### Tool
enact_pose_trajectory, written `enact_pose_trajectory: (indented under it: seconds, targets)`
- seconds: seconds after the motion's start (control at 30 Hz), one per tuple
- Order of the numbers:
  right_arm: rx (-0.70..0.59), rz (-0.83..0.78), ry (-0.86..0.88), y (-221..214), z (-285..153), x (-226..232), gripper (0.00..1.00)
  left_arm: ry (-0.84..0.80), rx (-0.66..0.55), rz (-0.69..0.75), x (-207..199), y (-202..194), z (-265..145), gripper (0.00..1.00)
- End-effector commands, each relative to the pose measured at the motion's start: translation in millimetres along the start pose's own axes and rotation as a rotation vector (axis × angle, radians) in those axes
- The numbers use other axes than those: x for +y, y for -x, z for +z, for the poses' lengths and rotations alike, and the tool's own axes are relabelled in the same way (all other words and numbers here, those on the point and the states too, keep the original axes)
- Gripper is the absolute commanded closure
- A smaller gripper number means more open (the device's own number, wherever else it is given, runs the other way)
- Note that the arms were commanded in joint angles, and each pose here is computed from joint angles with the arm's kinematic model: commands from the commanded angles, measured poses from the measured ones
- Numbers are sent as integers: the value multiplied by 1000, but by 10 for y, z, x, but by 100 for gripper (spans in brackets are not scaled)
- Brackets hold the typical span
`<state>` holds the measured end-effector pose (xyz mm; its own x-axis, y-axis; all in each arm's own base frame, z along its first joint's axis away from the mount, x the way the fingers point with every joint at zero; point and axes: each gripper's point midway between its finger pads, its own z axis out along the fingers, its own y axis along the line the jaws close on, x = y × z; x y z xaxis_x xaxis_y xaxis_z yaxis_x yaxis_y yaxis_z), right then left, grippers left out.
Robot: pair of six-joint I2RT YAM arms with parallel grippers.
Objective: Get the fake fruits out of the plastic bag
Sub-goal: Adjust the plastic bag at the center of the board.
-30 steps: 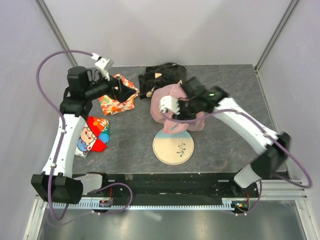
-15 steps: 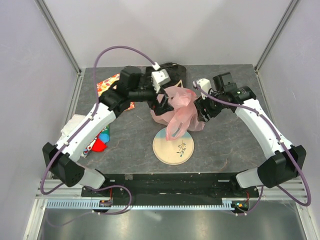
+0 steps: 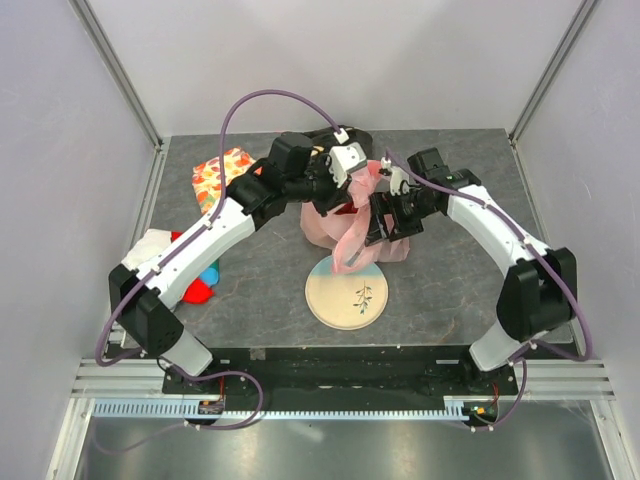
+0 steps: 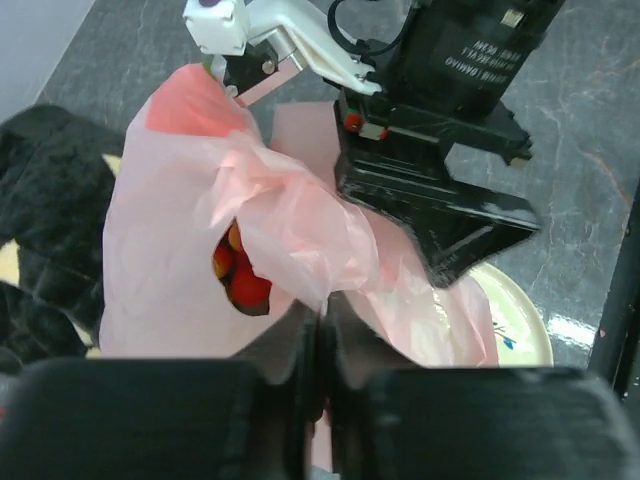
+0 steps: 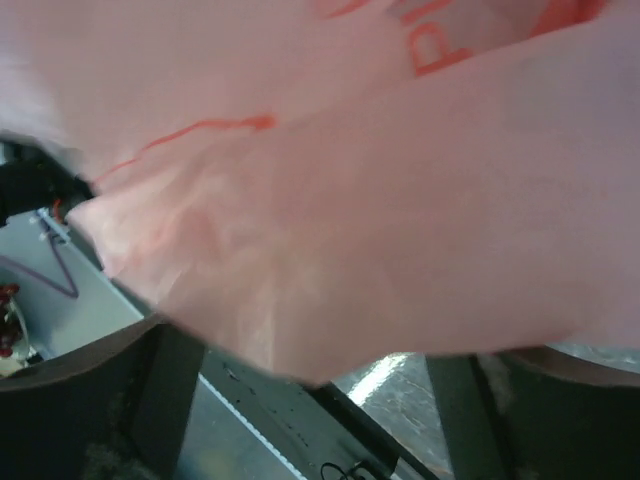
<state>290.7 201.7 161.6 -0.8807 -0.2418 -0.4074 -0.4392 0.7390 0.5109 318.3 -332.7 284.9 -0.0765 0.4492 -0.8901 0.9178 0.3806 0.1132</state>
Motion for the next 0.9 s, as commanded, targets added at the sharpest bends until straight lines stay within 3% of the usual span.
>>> enact_pose_trajectory:
  seconds: [0.0, 0.1, 0.23, 0.27, 0.3, 0.37, 0.57, 0.67, 0.73, 0.87]
  targets:
    - [-94, 111, -133, 358, 92, -310, 36, 85, -22, 18, 178, 117, -3, 98]
    - [-178, 141, -129, 764, -104, -575, 77, 144, -35, 33, 404, 146, 51, 98]
    - [-320, 153, -161, 1292, -608, -1016, 96, 219, -68, -47, 890, 308, 180, 98]
    - [-381, 125, -189, 1505, -825, -1179, 98, 223, -49, -87, 1005, 235, 337, 98]
    - [-411, 103, -199, 1609, -920, -1213, 100, 260, -114, -128, 1187, 518, 261, 98]
    - [-519, 79, -232, 1896, -1280, -1381, 100, 270, -159, -152, 1304, 694, 286, 98]
    - [-685, -53, -216, 2270, -1873, -1080, 100, 222, -360, -36, 1295, 1474, 173, 98]
    - [-647, -47, -225, 2008, -1828, -1030, 98, 142, -367, -8, 1113, 1502, 110, 99]
    - [-604, -35, -239, 1763, -1732, -1047, 98, 73, -322, -44, 933, 1298, 145, 98]
    - [-451, 125, -256, 780, -1331, -1240, 94, -73, -168, -151, 473, 605, 401, 98]
